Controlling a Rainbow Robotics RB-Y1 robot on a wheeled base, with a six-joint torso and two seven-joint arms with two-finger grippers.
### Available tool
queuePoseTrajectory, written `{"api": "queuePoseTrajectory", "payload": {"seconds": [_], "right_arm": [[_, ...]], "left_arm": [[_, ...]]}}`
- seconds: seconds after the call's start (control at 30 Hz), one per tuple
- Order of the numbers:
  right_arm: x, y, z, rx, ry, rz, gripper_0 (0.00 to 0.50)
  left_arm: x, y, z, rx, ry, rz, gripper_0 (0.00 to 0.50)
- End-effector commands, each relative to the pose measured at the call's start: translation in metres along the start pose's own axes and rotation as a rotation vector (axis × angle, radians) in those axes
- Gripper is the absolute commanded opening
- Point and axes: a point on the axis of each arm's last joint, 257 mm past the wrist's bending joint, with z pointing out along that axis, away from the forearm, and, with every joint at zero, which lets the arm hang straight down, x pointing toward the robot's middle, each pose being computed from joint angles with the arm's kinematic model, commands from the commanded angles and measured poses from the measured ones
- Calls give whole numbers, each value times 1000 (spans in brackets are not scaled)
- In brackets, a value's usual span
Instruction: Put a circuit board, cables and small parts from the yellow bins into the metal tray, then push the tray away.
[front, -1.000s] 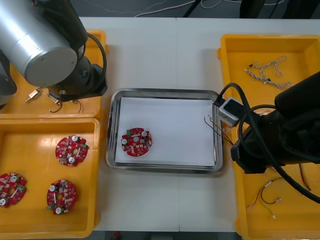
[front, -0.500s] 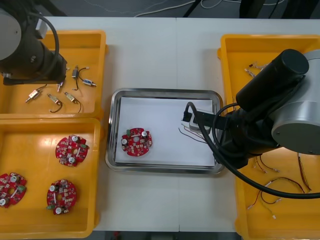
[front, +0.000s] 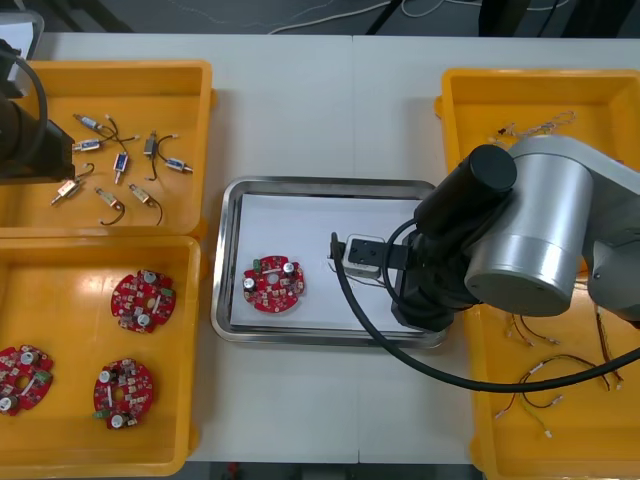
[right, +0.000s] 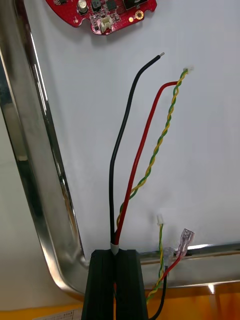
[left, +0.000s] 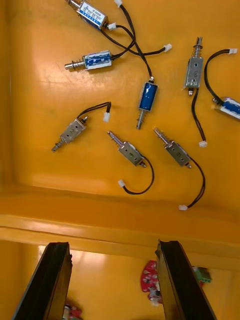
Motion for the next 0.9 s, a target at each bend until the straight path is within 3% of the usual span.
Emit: {"api": "queuePoseTrajectory", "payload": {"seconds": [0.03, 0.23, 0.37, 0.5, 0.7, 0.73, 0.77, 0.8, 0.87, 0.9], "right_arm": [[2, -10, 12, 40, 18, -48, 0], [7, -7, 31, 50, 36, -60, 0], [8, -5, 38, 48, 34, -63, 0], [7, -1, 42, 41, 29, -65, 0], [5, 3, 43, 31, 24, -62, 0], [5, 2, 42, 33, 23, -61, 47], [4, 1, 42, 37, 20, -63, 141], [3, 0, 42, 41, 17, -63, 200], [-1, -1, 42, 47, 3, -67, 391], [-2, -1, 42, 48, 0, -67, 421]], "left_arm": [[-20, 36, -10, -33, -47, 32, 500], [-28, 43, -7, -36, -69, 27, 500], [-32, 51, -7, -64, -83, 34, 500], [-34, 55, -7, -66, -85, 38, 500], [-43, 71, -1, -70, -93, 106, 500], [-45, 73, 1, -66, -95, 119, 500], [-46, 75, 4, -62, -95, 131, 500], [-47, 76, 5, -60, -97, 135, 500], [-48, 80, 9, -59, -97, 144, 500], [-49, 80, 11, -59, -97, 143, 500]]}}
